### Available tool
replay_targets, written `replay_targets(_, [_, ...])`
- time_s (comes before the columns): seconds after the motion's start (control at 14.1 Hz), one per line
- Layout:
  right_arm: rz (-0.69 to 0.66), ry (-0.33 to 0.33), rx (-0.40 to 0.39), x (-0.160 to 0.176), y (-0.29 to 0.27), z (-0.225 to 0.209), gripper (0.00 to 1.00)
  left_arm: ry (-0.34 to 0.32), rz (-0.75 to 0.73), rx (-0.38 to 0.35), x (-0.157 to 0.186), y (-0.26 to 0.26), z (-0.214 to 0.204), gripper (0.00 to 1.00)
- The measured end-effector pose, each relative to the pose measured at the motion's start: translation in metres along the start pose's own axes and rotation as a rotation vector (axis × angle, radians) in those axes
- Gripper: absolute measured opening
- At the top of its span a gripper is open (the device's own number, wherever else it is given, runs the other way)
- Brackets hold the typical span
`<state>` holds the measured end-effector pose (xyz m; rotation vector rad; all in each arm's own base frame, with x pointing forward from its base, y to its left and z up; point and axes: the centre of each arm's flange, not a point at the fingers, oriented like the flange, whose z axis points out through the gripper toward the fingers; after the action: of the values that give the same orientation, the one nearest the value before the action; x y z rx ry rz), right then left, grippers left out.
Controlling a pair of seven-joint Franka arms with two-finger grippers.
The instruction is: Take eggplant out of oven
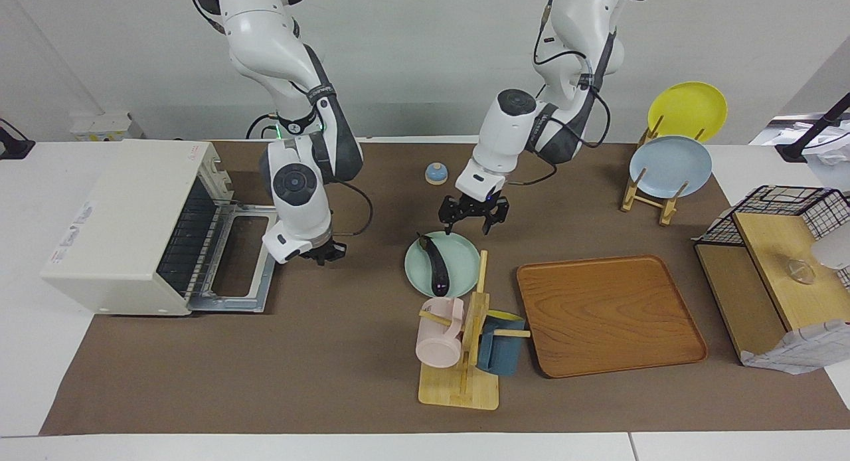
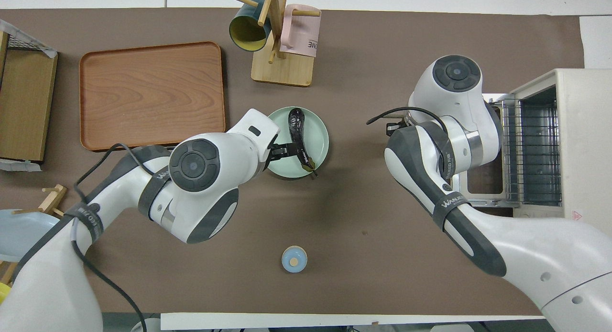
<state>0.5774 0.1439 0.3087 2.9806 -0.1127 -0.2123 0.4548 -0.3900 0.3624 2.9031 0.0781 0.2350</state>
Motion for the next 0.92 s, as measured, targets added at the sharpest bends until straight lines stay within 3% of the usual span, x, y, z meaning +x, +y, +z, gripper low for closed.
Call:
replay_targets(0.14, [-0.014, 0.005, -0.071, 0.001, 0.022, 0.012, 0.01, 0.036, -0.029, 0.012, 0.010, 0.020, 0.027, 1.00])
replay_targets(0.28, [0.000, 0.011, -0.084, 0.003, 0.043, 0.023, 0.01, 0.080, -0.065, 0.031, 0.019, 0.033, 0.058, 0.94])
replay_targets(0.57, [-0.065, 0.050, -0.182, 0.003, 0.054, 0.027, 0.01, 0.071, -0.097, 0.040, 0.027, 0.043, 0.088, 0.44])
replay_targets(0.64, [-0.083, 0.044, -0.199, 0.002, 0.052, 0.020, 0.01, 0.073, -0.112, 0.071, 0.035, 0.045, 0.081, 0.37])
replay_targets(0.92, [-0.163, -0.015, -0.217, 0.014, 0.072, -0.041, 0.01, 0.109, -0.209, 0.191, 0.098, 0.023, 0.038, 0.37])
